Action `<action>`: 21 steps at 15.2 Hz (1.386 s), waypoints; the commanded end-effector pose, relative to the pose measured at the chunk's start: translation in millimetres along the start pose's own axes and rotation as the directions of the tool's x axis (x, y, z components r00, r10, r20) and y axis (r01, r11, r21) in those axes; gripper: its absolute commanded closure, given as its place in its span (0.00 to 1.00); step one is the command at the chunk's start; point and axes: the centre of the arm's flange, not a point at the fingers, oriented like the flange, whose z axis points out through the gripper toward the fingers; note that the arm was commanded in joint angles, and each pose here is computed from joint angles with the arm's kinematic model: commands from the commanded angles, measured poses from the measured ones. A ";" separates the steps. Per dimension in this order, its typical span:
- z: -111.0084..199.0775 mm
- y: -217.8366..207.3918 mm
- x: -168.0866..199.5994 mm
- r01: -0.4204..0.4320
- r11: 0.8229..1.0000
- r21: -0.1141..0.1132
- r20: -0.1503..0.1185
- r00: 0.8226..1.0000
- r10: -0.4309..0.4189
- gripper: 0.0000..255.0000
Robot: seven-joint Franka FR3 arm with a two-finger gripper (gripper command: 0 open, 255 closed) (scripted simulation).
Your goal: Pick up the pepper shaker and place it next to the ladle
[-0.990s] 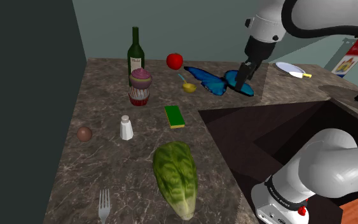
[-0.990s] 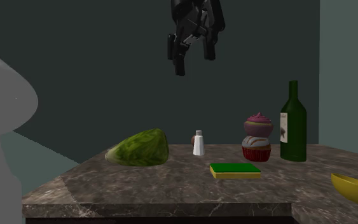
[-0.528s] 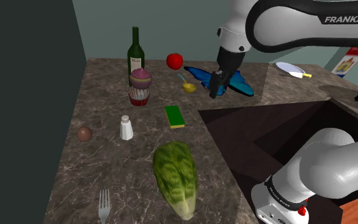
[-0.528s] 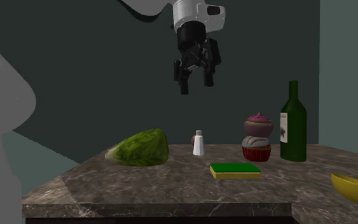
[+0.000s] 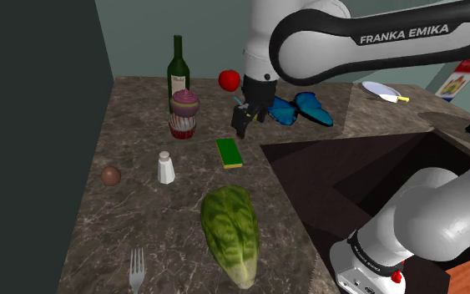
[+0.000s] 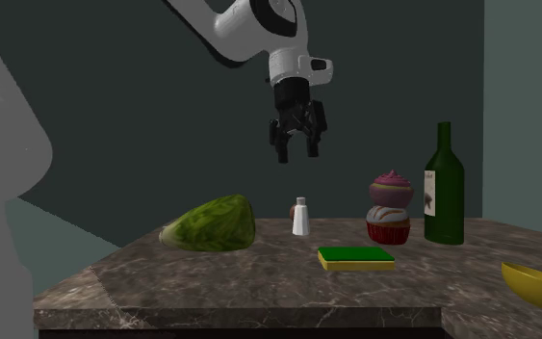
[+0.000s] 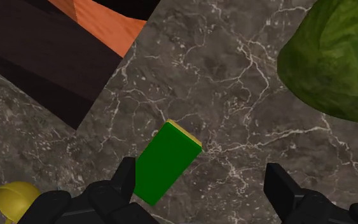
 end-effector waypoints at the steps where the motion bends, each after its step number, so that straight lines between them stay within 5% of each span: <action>1: 11.5 -16.6 18.4 0.000 1.000 0.003 -0.001 1.000 0.000 0.00; 21: 92.3 -182.8 166.1 0.012 1.000 0.015 -0.015 1.000 -0.012 0.00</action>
